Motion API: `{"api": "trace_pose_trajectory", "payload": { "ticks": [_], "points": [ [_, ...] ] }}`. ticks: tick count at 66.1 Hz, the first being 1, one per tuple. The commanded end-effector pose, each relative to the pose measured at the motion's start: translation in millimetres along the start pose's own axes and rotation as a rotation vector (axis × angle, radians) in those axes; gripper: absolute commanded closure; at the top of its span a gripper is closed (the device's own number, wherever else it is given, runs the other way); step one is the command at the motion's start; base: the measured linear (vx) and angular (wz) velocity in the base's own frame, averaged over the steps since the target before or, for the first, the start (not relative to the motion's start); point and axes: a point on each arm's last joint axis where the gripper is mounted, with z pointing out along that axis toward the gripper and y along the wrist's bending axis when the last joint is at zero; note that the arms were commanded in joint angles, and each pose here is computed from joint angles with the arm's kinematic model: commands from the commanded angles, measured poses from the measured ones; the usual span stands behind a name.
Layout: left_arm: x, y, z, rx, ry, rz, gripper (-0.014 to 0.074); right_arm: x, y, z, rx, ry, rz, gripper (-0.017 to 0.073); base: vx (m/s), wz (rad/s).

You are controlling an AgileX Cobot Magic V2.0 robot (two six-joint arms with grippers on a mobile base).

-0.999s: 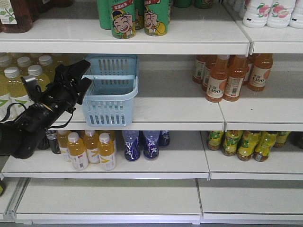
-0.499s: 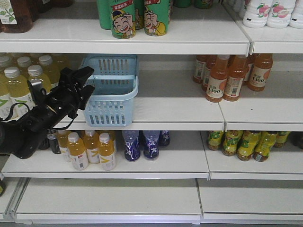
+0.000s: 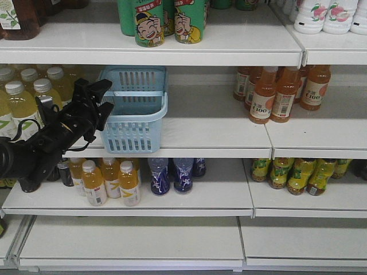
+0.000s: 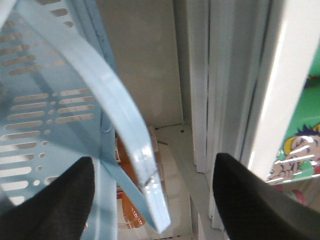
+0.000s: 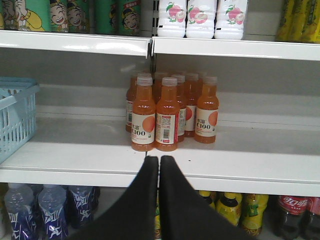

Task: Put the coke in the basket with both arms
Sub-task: 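Reach the left gripper to the light-blue basket's handle, then grasp the basket handle with the left gripper and lift it off the shelf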

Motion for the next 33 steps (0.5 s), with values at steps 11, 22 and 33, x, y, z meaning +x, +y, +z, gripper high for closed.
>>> {"api": "trace_pose_trajectory", "payload": {
  "ticks": [11,22,33],
  "points": [
    [-5.6,-40.1,17.9,0.177,0.001,-0.010,0.0104,-3.8,0.7,-1.3,-0.003,-0.077,-0.011,0.0564,0.00,0.00],
    [-9.4,-43.3,29.1,0.173,-0.002,0.007,0.0104,-3.8,0.7,-1.3,-0.003,-0.077,-0.011,0.0564,0.00,0.00],
    [-11.4,-38.0,35.5,0.163,-0.004,-0.018,0.0123,-3.8,0.7,-1.3,-0.003,-0.077,-0.011,0.0564,0.00,0.00]
  ]
}}
